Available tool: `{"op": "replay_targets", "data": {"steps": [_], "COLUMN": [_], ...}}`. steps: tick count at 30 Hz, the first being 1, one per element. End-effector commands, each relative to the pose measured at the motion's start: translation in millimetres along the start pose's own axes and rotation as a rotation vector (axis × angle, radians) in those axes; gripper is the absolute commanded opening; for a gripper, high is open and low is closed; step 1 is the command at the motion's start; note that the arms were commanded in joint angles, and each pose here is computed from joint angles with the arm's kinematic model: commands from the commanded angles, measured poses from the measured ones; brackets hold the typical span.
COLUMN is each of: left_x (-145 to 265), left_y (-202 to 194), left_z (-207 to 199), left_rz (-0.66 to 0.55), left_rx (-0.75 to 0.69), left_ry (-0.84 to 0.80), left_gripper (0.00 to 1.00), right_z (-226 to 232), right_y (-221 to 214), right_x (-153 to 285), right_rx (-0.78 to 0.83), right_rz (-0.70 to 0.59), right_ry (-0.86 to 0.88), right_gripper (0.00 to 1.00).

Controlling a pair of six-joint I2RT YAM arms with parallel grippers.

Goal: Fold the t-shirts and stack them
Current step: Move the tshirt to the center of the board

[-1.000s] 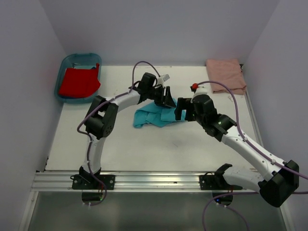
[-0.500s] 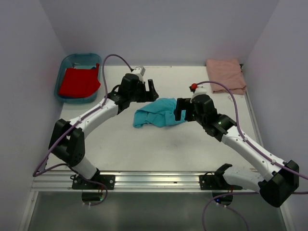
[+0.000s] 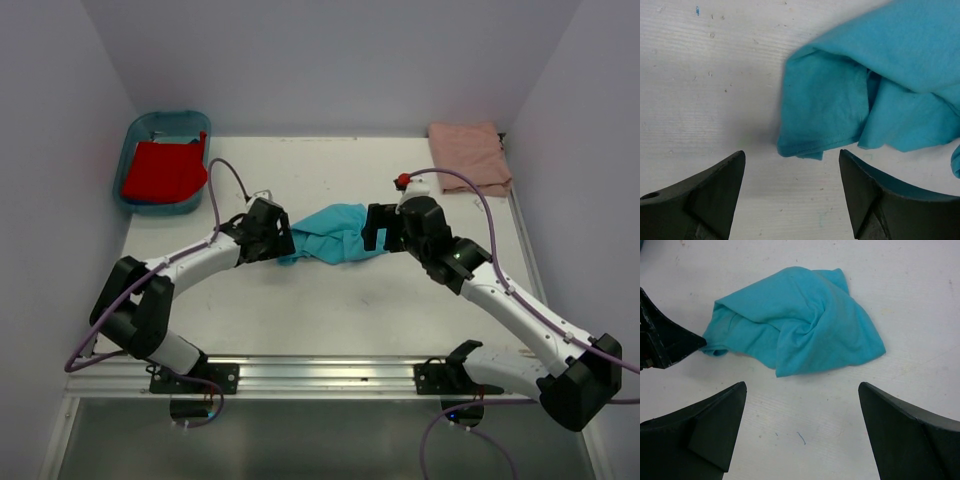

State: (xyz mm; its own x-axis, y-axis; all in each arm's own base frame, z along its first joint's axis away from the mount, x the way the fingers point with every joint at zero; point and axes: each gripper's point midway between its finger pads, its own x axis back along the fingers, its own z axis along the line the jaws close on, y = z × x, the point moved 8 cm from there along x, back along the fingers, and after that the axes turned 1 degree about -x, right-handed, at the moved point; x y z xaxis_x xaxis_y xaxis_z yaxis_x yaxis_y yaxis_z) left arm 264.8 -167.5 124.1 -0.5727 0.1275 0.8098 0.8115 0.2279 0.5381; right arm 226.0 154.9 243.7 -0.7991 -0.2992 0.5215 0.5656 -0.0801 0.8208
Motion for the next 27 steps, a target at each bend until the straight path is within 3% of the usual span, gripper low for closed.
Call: {"op": "replay_targets", "data": {"steps": [1, 14, 19, 27], "left_x": [2, -45, -37, 66], "left_y": [9, -11, -6, 35], "left_z": [-4, -9, -11, -46], "left_rz": [-0.065, 0.026, 0.005, -0.193], "left_rx": [0.028, -0.065, -0.070, -0.155], "left_ry": [-0.015, -0.052, -0.054, -0.082], "left_gripper": [0.79, 0.53, 0.00, 0.00], "right_z": [2, -1, -2, -6], "right_y": [16, 14, 12, 0], "right_x": [9, 9, 10, -14], "right_rx": [-0.008, -0.006, -0.006, -0.002], "right_rz": [-0.068, -0.062, -0.062, -0.039], "right_ry": [0.006, -0.007, -0.016, -0.068], "right_gripper": [0.99, 0.99, 0.99, 0.99]}}
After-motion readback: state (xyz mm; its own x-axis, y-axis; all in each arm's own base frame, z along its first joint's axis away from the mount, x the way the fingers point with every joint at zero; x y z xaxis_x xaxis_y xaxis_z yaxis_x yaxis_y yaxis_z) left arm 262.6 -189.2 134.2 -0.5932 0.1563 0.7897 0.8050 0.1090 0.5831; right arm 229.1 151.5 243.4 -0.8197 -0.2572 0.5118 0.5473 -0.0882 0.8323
